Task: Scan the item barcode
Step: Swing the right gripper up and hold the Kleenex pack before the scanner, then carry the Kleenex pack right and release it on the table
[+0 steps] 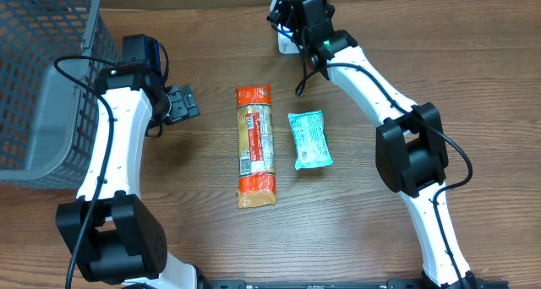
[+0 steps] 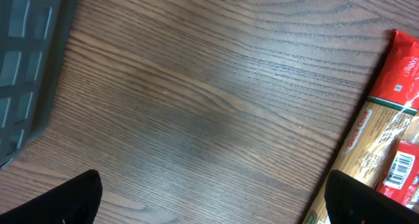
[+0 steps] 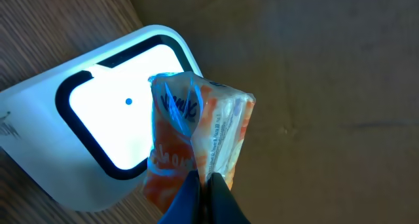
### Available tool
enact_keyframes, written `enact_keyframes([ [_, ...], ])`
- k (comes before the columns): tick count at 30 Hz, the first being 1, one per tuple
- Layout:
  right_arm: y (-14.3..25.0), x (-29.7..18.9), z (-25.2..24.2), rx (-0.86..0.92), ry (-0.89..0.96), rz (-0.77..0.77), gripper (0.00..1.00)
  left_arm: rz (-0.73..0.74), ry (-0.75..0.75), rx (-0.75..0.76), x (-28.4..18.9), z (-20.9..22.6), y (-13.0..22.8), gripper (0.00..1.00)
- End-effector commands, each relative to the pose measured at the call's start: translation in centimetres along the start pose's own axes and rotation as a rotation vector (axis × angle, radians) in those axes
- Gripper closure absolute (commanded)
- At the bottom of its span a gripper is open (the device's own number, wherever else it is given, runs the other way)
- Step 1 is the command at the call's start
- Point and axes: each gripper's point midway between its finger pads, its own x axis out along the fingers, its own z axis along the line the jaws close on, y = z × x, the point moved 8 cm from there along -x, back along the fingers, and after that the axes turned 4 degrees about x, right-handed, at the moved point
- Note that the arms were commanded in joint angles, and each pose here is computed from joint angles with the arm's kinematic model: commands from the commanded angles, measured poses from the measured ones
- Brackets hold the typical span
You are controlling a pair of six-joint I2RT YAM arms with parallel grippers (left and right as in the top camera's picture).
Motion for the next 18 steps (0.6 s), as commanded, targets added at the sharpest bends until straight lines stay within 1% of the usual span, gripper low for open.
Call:
enact_keyframes([
  [1,-0.6,-0.2,-0.2,0.025,0.003,-0.025,0.96,-0.017,-0.007,0.017,-0.4,0.2,-0.3,0.00],
  [3,-0.7,-0.2,-0.3,0.064,0.015,-0.023,0.96,-0.017,-0.006,0.017,-0.4,0.2,-0.3,0.00],
  [6,-0.9,-1.1,-2.1,0.237,0.094,-0.005,0.96,-0.017,-0.007,0.018,-0.4,0.2,-0.3,0.00],
  [8,-1.5,-2.5,-3.2,0.295,0.082,-0.024,0.96,-0.017,-0.007,0.017,-0.4,0.2,-0.3,0.00],
  [10,-2.4,-4.8,-4.9,0.350,0.060,-0.064,0.96,-0.017,-0.007,0.018,-0.4,0.2,-0.3,0.00],
  [14,-3.0,-10.1,-8.8,0.497,0.070,-0.089,0.96,-0.017,-0.006,0.017,-0.4,0.2,-0.3,0.00],
  [18,-1.5,-15.9,-12.0,0.674,0.046,-0.030,0.96,-0.017,-0.007,0.017,-0.4,0.2,-0.3,0.00],
])
